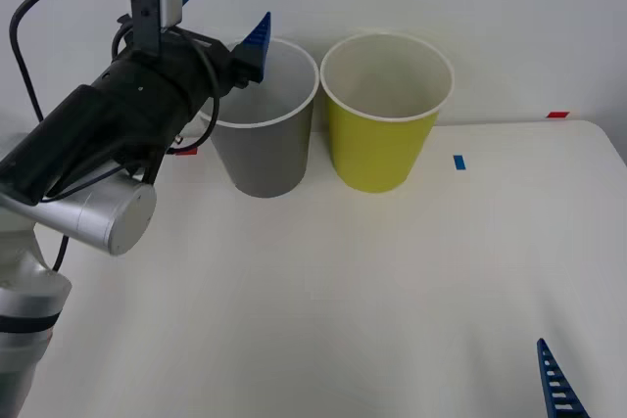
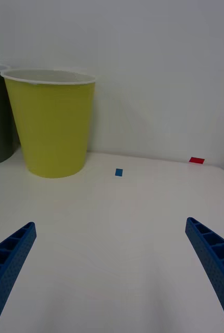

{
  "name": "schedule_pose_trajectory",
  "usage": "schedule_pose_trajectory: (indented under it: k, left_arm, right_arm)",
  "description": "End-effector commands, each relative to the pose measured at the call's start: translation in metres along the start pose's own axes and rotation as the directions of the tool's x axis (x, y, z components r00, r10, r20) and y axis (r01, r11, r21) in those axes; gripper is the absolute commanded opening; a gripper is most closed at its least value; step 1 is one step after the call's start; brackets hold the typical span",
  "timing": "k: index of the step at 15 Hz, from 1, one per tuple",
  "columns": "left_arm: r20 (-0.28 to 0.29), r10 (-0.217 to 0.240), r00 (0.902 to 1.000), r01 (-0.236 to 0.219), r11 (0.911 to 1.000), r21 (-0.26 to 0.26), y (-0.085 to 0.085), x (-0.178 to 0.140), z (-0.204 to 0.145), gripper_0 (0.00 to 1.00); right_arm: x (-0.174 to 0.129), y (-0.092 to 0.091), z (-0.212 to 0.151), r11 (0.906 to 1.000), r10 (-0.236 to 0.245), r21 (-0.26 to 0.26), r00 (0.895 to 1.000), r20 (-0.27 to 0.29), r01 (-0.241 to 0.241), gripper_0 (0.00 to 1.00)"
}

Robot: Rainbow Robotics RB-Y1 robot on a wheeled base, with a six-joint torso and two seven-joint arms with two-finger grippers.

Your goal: Put cans in the gray bin and PET bottles in the light green bin.

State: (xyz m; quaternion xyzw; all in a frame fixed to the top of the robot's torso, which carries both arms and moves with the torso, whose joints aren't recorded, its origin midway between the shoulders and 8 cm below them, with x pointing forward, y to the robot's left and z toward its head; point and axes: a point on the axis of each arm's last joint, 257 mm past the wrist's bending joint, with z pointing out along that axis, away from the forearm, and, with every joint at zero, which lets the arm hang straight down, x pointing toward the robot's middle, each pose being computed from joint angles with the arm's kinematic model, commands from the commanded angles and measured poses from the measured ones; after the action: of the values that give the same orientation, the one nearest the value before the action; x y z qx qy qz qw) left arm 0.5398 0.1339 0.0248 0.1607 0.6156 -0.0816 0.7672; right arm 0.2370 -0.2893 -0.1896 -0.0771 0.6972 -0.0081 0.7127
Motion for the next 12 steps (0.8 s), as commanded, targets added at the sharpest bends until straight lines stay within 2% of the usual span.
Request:
schedule_pose_trajectory:
  k: [1,7,12]
  left_arm:
    - [-0.055,0.025,0.9982,-0.027,0.9991,-0.031,0.017,0.027,-0.057,1.0]
    - [-0.102,-0.013,0.9947,0.005,0.997,-0.078,0.029,0.093,-0.151,1.0]
    - [-0.112,-0.062,0.9918,0.049,0.9914,-0.121,0.029,0.117,-0.199,1.0]
  right_arm:
    - [0.0,0.0,0.0,1.0,0.0,0.0,1.0,0.0,0.0,1.0]
    - [0.0,0.0,0.0,1.0,0.0,0.0,1.0,0.0,0.0,1.0]
    - [0.0,0.0,0.0,1.0,0.0,0.0,1.0,0.0,0.0,1.0]
